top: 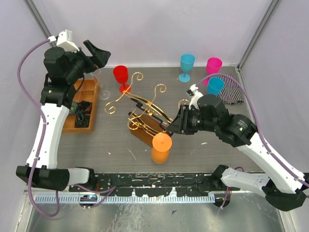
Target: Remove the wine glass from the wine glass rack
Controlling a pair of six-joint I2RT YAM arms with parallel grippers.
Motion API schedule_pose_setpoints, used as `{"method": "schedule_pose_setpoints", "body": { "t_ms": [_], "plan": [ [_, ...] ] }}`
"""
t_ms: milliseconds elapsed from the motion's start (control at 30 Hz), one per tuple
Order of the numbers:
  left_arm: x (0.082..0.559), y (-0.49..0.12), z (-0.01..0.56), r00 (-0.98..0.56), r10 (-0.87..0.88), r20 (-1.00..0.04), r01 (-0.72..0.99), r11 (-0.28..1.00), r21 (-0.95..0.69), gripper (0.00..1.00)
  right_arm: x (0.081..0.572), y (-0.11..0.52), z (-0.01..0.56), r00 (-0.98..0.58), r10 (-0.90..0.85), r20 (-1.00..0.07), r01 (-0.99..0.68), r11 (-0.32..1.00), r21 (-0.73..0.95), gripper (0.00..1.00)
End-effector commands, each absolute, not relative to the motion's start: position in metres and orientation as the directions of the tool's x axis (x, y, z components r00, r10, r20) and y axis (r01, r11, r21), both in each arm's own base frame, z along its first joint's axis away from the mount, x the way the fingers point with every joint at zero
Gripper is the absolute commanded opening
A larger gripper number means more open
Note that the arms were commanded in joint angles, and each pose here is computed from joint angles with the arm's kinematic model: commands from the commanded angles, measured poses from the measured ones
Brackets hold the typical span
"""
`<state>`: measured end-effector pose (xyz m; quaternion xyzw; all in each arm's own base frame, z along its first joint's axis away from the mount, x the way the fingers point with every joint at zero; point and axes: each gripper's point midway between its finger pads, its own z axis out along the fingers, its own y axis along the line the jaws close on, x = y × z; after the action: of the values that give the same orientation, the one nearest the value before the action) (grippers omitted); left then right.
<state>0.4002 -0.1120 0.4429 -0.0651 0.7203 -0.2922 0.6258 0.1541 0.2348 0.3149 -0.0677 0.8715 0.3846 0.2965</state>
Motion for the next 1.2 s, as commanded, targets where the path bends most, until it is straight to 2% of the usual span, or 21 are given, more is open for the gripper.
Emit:
{"method": "schedule_pose_setpoints", "body": {
  "t_ms": [0,367,567,900,1167],
  "plan": [
    [0.385,-0.109,0.431,-0.261,-0.443,-0.858,0.233,0.834,-0.501,0.98,0.15,0.238,0.32,-0.832,0.268,-0.486,-0.196,0.677,0.709,0.35],
    [0.386,-0.117,0.416,-0.311,-0.468,-0.827,0.242,0.802,-0.545,0.98,0.136,0.223,0.288,-0.851,0.271,-0.449,-0.122,0.731,0.672,0.4],
    [0.385,-0.117,0.41,-0.325,-0.462,-0.825,0.233,0.806,-0.543,0.98,0.13,0.235,0.279,-0.874,0.244,-0.419,-0.146,0.692,0.707,0.44],
    [0.374,-0.115,0.42,-0.298,-0.46,-0.836,0.252,0.807,-0.534,0.98,0.124,0.253,0.288,-0.884,0.239,-0.401,-0.197,0.589,0.784,0.45],
    [0.374,-0.117,0.418,-0.307,-0.465,-0.83,0.253,0.801,-0.542,0.98,0.12,0.252,0.294,-0.88,0.242,-0.408,-0.216,0.562,0.799,0.47]
  ]
}}
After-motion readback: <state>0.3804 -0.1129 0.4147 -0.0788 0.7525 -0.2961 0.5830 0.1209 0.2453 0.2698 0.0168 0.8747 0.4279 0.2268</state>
